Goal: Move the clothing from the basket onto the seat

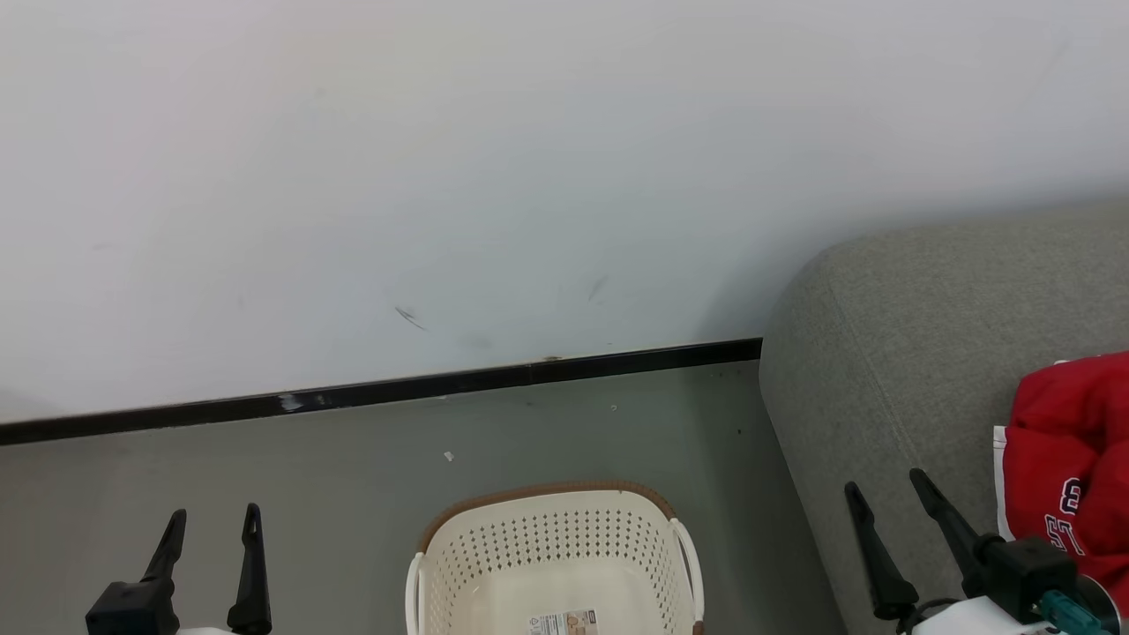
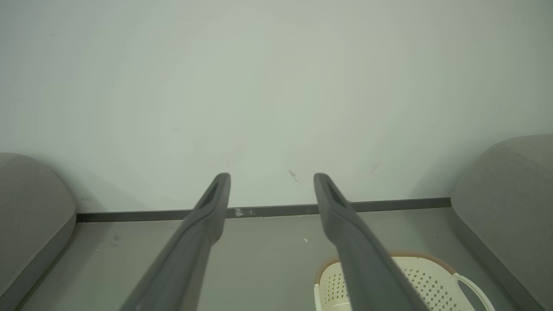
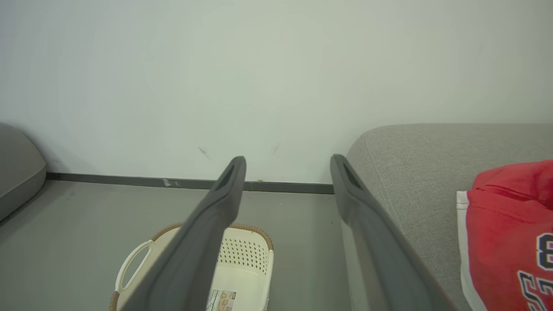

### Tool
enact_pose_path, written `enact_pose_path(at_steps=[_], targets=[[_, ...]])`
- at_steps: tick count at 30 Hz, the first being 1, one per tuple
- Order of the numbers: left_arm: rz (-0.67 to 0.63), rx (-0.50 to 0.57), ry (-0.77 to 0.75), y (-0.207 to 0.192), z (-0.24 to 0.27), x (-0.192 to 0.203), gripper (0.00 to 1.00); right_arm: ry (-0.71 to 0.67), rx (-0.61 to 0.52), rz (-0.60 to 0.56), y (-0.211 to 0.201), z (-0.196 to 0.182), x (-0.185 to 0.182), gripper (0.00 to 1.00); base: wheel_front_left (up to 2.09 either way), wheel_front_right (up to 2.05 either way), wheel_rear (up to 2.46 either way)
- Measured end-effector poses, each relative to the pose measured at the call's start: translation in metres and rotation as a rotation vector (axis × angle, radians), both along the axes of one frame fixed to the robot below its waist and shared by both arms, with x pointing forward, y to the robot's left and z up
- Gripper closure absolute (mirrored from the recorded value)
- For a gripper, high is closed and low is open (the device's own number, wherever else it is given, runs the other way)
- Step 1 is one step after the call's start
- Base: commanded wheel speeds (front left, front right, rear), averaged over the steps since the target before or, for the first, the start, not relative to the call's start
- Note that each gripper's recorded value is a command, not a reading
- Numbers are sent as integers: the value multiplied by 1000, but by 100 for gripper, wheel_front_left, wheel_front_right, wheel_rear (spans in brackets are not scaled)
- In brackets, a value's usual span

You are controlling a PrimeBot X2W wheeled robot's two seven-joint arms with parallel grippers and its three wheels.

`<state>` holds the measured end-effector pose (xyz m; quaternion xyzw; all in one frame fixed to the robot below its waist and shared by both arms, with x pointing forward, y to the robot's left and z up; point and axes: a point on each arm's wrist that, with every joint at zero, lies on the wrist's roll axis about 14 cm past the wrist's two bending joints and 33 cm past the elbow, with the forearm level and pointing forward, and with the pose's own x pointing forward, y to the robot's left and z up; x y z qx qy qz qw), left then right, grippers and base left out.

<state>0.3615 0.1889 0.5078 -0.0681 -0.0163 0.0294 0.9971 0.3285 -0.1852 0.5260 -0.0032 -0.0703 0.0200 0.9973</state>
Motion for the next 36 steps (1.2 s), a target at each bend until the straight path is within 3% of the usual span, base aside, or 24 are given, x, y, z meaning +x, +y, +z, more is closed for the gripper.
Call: enact_pose_path(at_steps=[32, 34, 35, 36], targets=[[19, 23, 12, 13, -5, -3, 0, -13, 30, -12, -3, 4, -8, 0, 0, 0, 0], [24, 25, 14, 16, -5, -3, 13, -15, 36, -13, -3, 4, -7, 0, 0, 0, 0], [27, 23, 16, 16, -6, -3, 100, -12, 37, -12, -3, 3, -7, 100, 0, 0, 0], [27, 19, 27, 15, -9, -4, 100, 0, 38, -12, -3, 0, -7, 100, 0, 0, 0]])
